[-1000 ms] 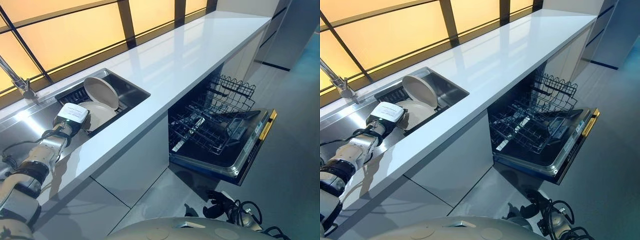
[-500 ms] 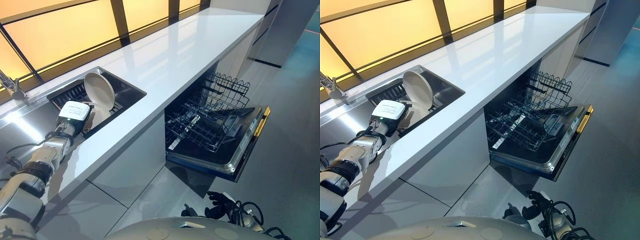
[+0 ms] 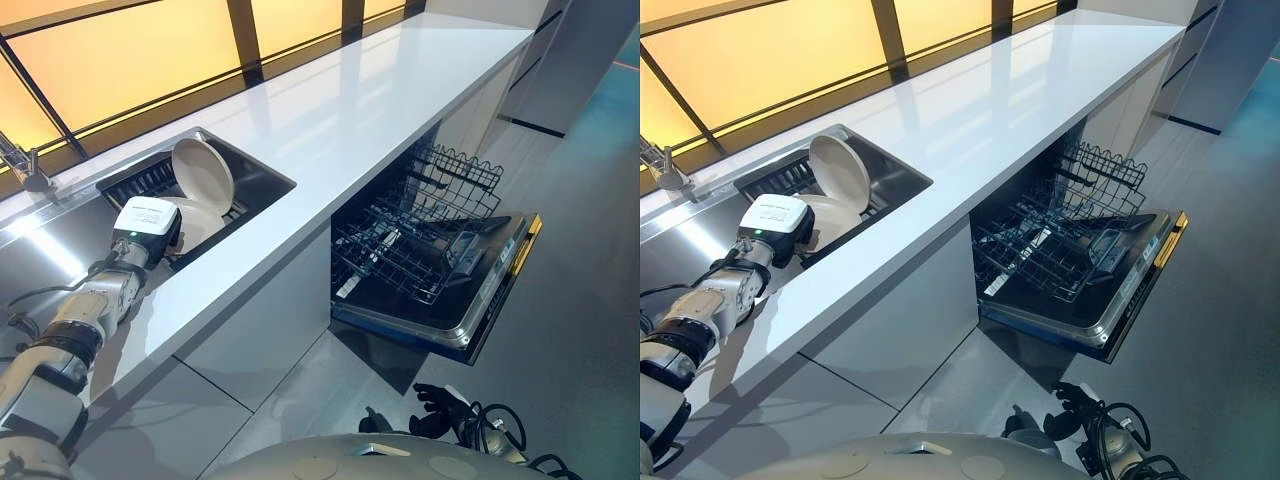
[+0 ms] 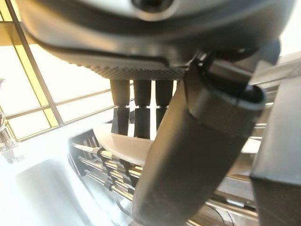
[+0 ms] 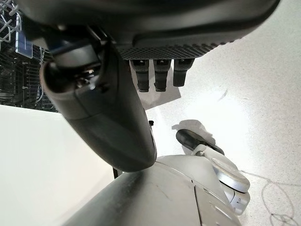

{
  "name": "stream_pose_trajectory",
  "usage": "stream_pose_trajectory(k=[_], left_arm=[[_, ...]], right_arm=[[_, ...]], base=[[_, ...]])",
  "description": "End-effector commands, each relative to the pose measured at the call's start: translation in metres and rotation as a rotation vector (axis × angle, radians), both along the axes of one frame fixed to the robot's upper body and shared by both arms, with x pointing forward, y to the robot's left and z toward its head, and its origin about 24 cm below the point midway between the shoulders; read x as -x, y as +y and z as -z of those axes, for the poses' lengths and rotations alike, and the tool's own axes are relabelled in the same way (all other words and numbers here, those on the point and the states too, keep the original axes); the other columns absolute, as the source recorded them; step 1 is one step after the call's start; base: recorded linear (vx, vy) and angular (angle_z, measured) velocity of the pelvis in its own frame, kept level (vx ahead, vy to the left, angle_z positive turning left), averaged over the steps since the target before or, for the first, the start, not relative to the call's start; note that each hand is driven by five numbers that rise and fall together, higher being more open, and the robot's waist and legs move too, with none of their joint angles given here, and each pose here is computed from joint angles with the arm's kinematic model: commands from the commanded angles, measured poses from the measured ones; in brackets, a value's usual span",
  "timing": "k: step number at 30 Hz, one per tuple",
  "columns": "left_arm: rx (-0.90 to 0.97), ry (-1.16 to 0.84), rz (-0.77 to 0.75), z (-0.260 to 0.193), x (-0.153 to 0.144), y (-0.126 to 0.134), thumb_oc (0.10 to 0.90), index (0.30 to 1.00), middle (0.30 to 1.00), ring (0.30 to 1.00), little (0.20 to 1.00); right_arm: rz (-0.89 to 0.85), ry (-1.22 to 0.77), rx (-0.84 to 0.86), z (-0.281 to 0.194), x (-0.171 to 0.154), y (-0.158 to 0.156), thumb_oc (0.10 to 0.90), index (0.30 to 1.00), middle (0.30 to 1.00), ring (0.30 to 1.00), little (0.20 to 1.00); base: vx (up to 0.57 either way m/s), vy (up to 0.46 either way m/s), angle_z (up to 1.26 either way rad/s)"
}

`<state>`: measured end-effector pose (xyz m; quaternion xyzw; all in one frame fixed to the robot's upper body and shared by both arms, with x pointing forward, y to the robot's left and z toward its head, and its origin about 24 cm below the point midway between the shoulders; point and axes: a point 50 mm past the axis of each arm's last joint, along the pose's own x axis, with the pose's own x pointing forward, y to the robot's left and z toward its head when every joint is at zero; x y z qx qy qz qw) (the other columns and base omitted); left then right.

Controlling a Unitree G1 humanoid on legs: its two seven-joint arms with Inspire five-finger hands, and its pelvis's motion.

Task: Pick up plates and place into dishwasher.

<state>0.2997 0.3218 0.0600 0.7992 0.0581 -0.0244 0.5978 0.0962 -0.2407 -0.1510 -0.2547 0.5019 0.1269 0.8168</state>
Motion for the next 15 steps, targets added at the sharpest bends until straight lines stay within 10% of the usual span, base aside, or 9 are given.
stream_pose_trajectory(k=[1,15], left_arm=[[0.009,-0.468,0.081,-0.126,-0.04,-0.006,0.1,0.3,0.3,0.3,0.2],[0.044,-0.554,0.152,-0.164,-0.032,-0.013,0.105,0.305,0.305,0.305,0.205]], right_arm=[[-0.077,-0.034,-0.018,-0.003,-0.011,0.005,0.8,0.9,0.9,0.9,0.9],[-0.06,-0.053,-0.027,-0.003,-0.013,0.01,0.8,0.9,0.9,0.9,0.9]], base=[[0.0,0.0,0.0],[-0.01,0.0,0.0]])
